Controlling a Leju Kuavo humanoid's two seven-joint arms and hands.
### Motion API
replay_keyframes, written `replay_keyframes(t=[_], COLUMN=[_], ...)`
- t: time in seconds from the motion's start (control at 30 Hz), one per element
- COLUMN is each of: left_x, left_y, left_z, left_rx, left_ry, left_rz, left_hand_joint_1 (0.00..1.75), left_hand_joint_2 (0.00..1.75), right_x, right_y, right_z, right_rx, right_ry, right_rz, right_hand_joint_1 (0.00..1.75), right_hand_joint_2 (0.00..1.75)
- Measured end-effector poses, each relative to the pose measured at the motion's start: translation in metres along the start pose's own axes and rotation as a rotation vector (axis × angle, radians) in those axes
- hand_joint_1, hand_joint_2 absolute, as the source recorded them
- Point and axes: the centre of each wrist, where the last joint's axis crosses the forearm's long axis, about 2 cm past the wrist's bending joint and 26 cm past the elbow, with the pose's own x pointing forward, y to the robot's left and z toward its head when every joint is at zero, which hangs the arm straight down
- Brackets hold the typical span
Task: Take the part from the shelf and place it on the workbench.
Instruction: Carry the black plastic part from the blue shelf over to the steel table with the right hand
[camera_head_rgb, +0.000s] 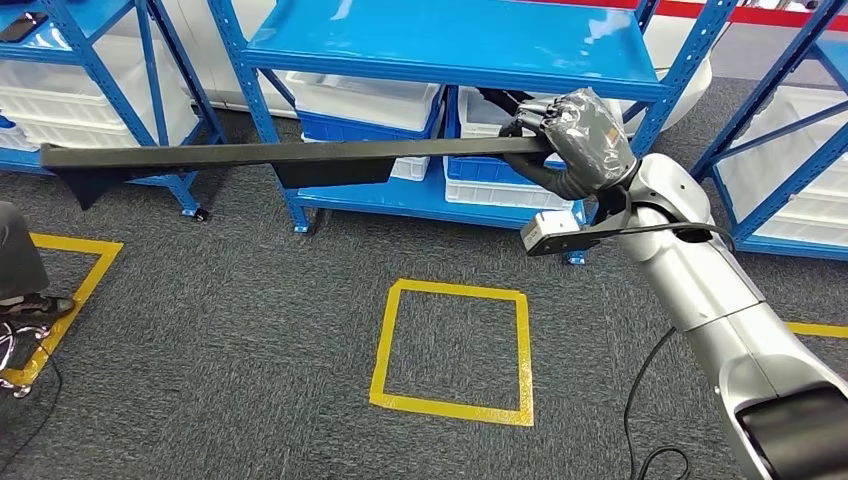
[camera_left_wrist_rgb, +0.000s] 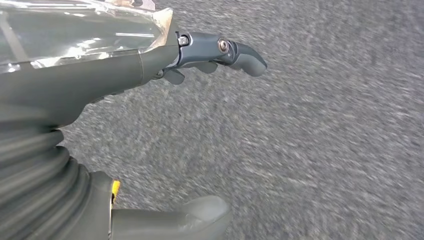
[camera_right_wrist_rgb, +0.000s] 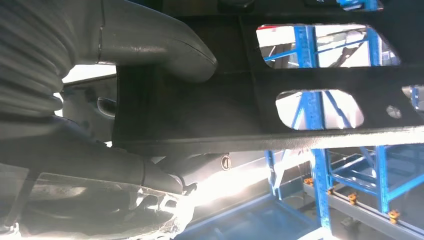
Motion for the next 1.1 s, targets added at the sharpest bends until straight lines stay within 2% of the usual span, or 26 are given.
replay_keyframes(t=[0.43,0.73,1.1], left_x=[0.002,0.002,0.007], left_y=[0.000,0.000,-0.002], left_z=[-0.001,-0.001,-0.004], left_rx=[-0.004,-0.019,-0.020], left_ry=[0.000,-0.016,-0.026], left_rz=[0.008,0.004,0.004], left_hand_joint_1=[0.00,0.00,0.00], left_hand_joint_2=[1.75,1.75,1.75], right_x=[-0.009,-0.013,-0.022], right_y=[-0.006,0.003,-0.005], right_z=[0.000,0.022,0.035], right_rx=[0.026,0.046,0.046], right_ry=[0.024,0.069,0.106], right_rz=[0.003,-0.010,0.005], right_hand_joint_1=[1.75,1.75,1.75], right_hand_joint_2=[1.75,1.75,1.75])
